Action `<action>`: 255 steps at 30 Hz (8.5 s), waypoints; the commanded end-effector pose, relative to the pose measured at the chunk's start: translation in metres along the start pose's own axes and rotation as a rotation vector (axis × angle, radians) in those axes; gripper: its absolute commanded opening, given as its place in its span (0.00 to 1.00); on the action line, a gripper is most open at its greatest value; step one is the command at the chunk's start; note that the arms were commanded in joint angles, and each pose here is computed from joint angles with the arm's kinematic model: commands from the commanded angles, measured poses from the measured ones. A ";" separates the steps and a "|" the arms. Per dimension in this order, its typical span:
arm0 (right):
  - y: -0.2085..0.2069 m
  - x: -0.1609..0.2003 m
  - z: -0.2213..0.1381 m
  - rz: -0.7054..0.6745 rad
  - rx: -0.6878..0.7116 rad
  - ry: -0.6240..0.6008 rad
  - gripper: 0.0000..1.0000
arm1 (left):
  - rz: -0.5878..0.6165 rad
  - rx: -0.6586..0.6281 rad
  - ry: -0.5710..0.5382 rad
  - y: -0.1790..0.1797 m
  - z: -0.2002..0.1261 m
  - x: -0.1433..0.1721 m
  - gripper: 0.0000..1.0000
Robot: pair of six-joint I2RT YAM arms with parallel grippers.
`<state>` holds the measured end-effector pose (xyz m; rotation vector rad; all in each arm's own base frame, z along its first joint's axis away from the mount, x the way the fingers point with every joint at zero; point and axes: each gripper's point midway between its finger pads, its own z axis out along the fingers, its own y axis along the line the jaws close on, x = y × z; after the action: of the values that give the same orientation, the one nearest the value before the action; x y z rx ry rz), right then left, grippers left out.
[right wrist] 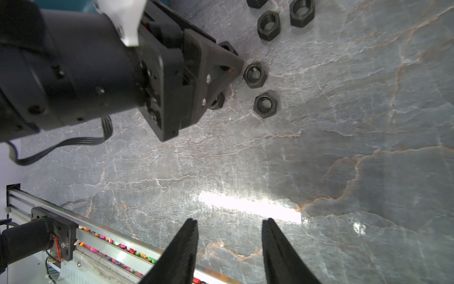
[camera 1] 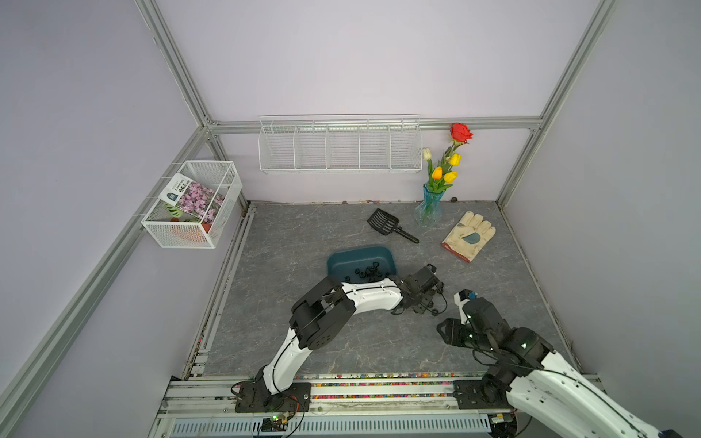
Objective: Put the nuts on the desktop into the storage box
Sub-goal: Pick up the nut from the center of the board, then place the nut in the storage box, then pick up the nut from the center of the board, then place the nut in the storage box.
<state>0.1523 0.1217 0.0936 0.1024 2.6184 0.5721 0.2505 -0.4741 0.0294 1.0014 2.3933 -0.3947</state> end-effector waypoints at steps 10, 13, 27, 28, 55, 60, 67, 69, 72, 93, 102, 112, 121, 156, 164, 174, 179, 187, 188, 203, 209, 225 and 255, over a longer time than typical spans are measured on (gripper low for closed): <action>-0.006 0.002 0.005 0.020 0.018 -0.004 0.47 | -0.012 -0.078 0.054 0.007 0.008 0.011 0.31; -0.006 0.002 0.005 0.022 0.017 -0.004 0.47 | -0.012 -0.085 0.060 0.008 0.010 0.012 0.27; 0.000 -0.002 0.004 0.007 -0.006 -0.009 0.47 | -0.013 -0.096 -0.037 0.011 -0.025 -0.017 0.01; 0.003 -0.004 0.003 0.002 -0.016 -0.014 0.47 | -0.013 -0.098 -0.052 0.011 -0.031 -0.022 0.00; 0.125 -0.097 0.004 -0.264 -0.205 0.000 0.47 | -0.231 -0.433 -0.163 0.163 -0.132 -0.035 0.00; 0.147 -0.106 0.024 -0.301 -0.252 0.051 0.47 | -0.304 -0.447 -0.156 0.202 -0.132 -0.023 0.00; 0.166 -0.116 0.054 -0.322 -0.277 0.110 0.47 | -0.380 -0.434 -0.124 0.231 -0.115 -0.001 0.00; 0.170 -0.118 0.063 -0.326 -0.280 0.126 0.47 | -0.394 -0.427 -0.110 0.235 -0.107 0.005 0.00; 0.175 -0.121 0.074 -0.331 -0.284 0.143 0.47 | -0.403 -0.421 -0.090 0.237 -0.096 0.011 0.00; 0.177 -0.116 0.109 -0.322 -0.286 0.218 0.47 | -0.428 -0.424 0.025 0.250 -0.048 0.045 0.00; 0.176 -0.114 0.109 -0.320 -0.285 0.219 0.47 | -0.437 -0.426 0.041 0.252 -0.041 0.048 0.03; 0.175 -0.114 0.107 -0.317 -0.283 0.217 0.47 | -0.446 -0.429 0.053 0.253 -0.038 0.051 0.20; 0.174 -0.113 0.105 -0.322 -0.275 0.214 0.47 | -0.446 -0.419 0.059 0.252 -0.035 0.050 0.31; 0.059 -0.076 0.035 -0.151 0.060 0.033 0.47 | -0.219 -0.148 -0.273 0.104 -0.144 -0.042 0.52; 0.017 -0.037 0.034 -0.054 0.124 0.054 0.47 | -0.120 -0.019 -0.149 0.038 -0.105 -0.016 0.51; -0.008 -0.001 0.041 0.014 0.139 0.108 0.47 | -0.048 0.019 -0.002 -0.001 -0.063 0.013 0.49; -0.012 0.010 0.043 0.032 0.117 0.128 0.47 | -0.047 0.017 0.035 -0.002 -0.051 0.024 0.49; -0.007 0.023 0.051 0.040 0.045 0.156 0.47 | -0.049 0.049 0.053 -0.011 -0.034 0.028 0.48; -0.007 0.024 0.051 0.042 0.040 0.156 0.47 | -0.049 0.049 0.054 -0.012 -0.032 0.027 0.48; -0.007 0.024 0.053 0.051 0.028 0.145 0.47 | -0.059 0.039 0.088 -0.013 -0.013 0.032 0.47; -0.006 0.024 0.053 0.049 0.026 0.143 0.47 | -0.066 -0.029 0.112 -0.004 -0.006 0.036 0.43; -0.006 0.023 0.052 0.050 0.026 0.137 0.47 | -0.021 -0.156 0.202 0.004 -0.006 0.062 0.37; 0.028 0.007 0.038 0.023 -0.164 0.058 0.47 | -0.059 -0.230 0.004 0.048 -0.060 -0.015 0.12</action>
<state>0.1614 0.1598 0.0696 0.0759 2.6382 0.7777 0.2531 -0.4244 0.0405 0.8866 2.4800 -0.1050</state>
